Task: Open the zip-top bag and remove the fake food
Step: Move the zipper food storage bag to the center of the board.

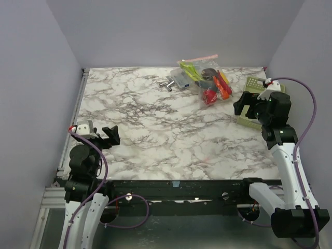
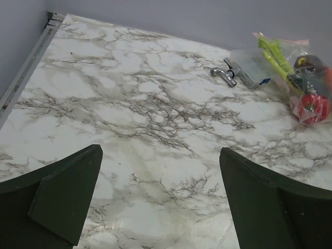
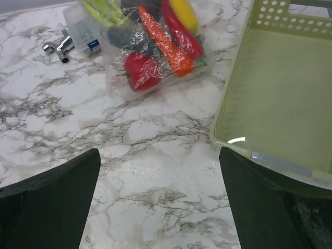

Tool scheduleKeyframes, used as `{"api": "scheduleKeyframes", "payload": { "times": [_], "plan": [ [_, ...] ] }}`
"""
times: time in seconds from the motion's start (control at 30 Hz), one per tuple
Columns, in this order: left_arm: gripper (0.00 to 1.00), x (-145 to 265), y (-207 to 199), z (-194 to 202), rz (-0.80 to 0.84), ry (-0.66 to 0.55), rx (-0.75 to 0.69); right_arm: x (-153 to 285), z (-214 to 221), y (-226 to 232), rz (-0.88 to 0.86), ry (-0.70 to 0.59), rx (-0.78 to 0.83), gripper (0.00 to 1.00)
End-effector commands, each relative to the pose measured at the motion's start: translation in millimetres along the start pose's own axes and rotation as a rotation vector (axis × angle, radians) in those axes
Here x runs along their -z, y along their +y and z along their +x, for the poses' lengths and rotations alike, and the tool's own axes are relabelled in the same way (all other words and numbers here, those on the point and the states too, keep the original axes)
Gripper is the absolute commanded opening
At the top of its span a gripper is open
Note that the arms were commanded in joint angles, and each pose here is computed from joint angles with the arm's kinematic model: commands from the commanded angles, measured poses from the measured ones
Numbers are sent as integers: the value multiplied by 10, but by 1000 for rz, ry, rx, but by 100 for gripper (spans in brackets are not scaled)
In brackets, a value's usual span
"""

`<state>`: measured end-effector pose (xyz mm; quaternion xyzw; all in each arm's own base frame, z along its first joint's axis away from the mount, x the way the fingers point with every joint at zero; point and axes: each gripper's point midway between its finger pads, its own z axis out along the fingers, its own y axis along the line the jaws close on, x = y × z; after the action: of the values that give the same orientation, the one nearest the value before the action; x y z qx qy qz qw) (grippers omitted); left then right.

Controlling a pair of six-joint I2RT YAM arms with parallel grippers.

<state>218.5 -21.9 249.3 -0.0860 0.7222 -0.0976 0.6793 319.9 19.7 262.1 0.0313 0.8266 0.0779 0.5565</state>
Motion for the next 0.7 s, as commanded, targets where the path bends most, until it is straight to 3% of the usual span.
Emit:
{"api": "scheduleKeyframes", "payload": {
  "times": [0.0, 0.3, 0.57, 0.67],
  "plan": [
    [99, -38, -65, -24, 37, 8, -33, 14, -87, -17, 18, -28, -17, 100],
    [98, -96, -99, 24, 56, 35, -47, -57, 24, 203, -134, 5, 54, 100],
    [99, -112, -175, 55, 96, 50, -38, -9, 430, 788, -626, 106, 335, 100],
    [98, -129, -196, 73, 106, 62, -35, -60, 476, 885, -711, 104, 348, 100]
  ]
}}
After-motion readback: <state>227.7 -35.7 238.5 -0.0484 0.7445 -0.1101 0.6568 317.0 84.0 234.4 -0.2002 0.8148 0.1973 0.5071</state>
